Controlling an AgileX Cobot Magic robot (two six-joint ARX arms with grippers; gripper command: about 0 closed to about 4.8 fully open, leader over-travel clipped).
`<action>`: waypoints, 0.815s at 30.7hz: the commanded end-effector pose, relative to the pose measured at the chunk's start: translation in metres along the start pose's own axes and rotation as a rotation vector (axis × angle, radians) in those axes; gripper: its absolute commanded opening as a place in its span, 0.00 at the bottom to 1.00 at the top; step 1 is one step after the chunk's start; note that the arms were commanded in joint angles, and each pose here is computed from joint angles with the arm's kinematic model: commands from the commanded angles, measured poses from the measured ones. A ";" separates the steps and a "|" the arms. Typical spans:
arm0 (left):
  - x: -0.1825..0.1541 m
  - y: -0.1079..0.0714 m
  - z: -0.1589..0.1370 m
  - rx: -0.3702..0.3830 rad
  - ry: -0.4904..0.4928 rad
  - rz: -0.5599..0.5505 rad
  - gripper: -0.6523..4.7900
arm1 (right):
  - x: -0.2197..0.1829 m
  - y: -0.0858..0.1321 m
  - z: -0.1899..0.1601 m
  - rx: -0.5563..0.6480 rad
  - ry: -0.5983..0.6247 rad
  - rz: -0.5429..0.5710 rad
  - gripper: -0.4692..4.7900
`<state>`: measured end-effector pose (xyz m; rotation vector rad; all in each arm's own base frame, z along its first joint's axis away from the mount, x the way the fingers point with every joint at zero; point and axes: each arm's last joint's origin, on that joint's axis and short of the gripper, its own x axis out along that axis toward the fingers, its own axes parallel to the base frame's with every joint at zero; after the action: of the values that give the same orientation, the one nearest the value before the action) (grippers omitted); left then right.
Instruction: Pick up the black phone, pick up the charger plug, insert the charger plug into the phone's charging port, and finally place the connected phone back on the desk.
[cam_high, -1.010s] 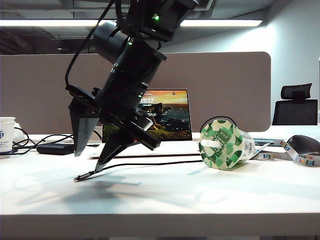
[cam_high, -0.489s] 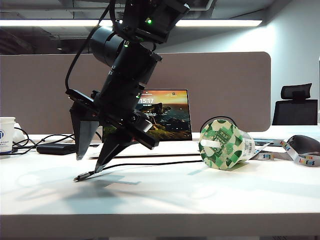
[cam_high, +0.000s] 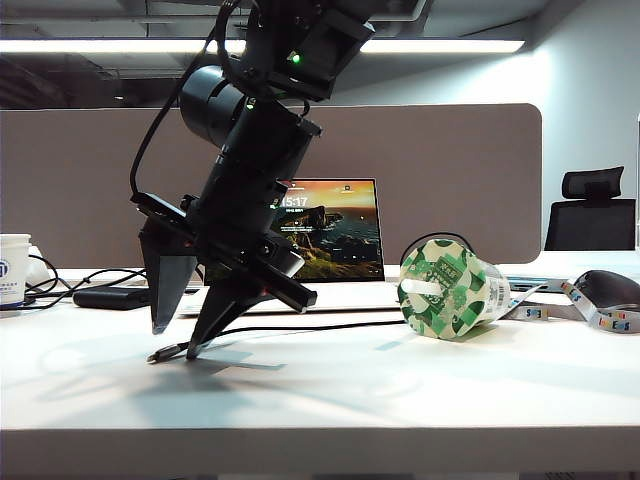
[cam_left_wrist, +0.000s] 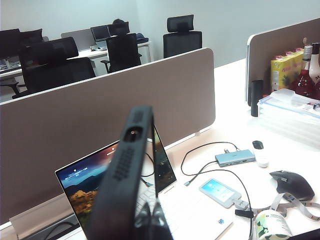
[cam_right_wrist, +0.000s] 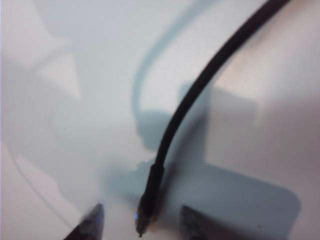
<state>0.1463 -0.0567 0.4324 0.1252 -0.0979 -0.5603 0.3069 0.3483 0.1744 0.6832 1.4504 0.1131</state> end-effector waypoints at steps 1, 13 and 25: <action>-0.003 0.000 0.008 0.017 -0.054 0.008 0.11 | 0.008 -0.004 0.001 0.008 0.008 -0.020 0.35; -0.003 0.000 0.007 0.017 -0.054 0.008 0.11 | 0.014 -0.011 0.002 0.011 0.049 -0.068 0.07; -0.003 0.000 0.007 0.017 -0.053 0.009 0.11 | -0.048 -0.001 0.023 -0.195 0.100 0.114 0.07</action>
<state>0.1464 -0.0567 0.4323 0.1253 -0.0967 -0.5600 0.3205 0.3189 0.1961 0.6133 1.5111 0.2813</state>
